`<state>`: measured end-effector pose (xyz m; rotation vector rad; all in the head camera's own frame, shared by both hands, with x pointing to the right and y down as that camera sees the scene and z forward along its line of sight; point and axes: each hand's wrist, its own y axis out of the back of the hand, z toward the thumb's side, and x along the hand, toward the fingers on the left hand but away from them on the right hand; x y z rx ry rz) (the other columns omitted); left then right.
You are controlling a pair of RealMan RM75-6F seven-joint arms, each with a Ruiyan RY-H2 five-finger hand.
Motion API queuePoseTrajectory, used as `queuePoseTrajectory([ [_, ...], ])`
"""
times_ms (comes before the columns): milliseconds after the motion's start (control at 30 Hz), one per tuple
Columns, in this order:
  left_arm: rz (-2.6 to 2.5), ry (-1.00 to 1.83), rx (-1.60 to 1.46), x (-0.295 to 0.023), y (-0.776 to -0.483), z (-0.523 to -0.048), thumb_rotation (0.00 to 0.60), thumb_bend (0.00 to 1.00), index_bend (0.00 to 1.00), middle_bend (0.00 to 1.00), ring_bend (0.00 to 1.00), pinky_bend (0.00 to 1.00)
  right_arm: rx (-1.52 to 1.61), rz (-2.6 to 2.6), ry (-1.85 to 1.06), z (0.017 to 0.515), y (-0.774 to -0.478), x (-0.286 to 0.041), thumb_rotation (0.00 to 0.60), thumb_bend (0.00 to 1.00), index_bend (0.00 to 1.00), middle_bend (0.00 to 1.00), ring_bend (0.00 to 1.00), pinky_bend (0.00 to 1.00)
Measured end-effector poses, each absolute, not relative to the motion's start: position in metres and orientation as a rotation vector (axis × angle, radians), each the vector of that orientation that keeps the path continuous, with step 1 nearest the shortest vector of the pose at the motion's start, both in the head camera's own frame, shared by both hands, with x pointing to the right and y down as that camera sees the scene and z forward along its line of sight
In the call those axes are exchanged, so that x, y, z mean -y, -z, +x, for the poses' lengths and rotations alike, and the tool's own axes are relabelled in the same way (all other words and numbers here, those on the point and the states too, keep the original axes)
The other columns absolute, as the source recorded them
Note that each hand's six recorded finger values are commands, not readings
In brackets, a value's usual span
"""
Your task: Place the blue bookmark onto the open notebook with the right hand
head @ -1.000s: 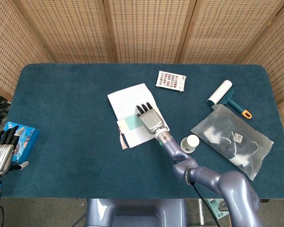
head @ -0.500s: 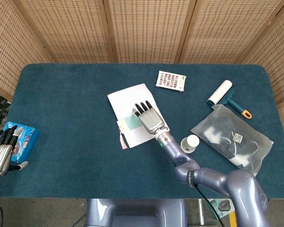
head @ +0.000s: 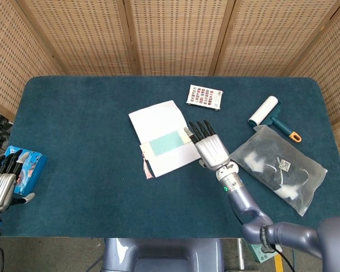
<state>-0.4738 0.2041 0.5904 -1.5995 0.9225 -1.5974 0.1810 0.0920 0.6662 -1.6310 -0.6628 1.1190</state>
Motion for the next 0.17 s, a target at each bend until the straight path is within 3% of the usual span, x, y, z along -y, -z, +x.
queuePoseTrajectory([
  [167, -1.611, 1.563, -0.922, -0.208, -0.588, -0.466, 0.6, 0.03, 0.0, 0.0, 0.0, 0.0, 0.781, -1.593, -1.136, 0.236, -0.645, -0.118, 0.6, 0.23, 0.0, 0.0, 0.0, 0.0],
])
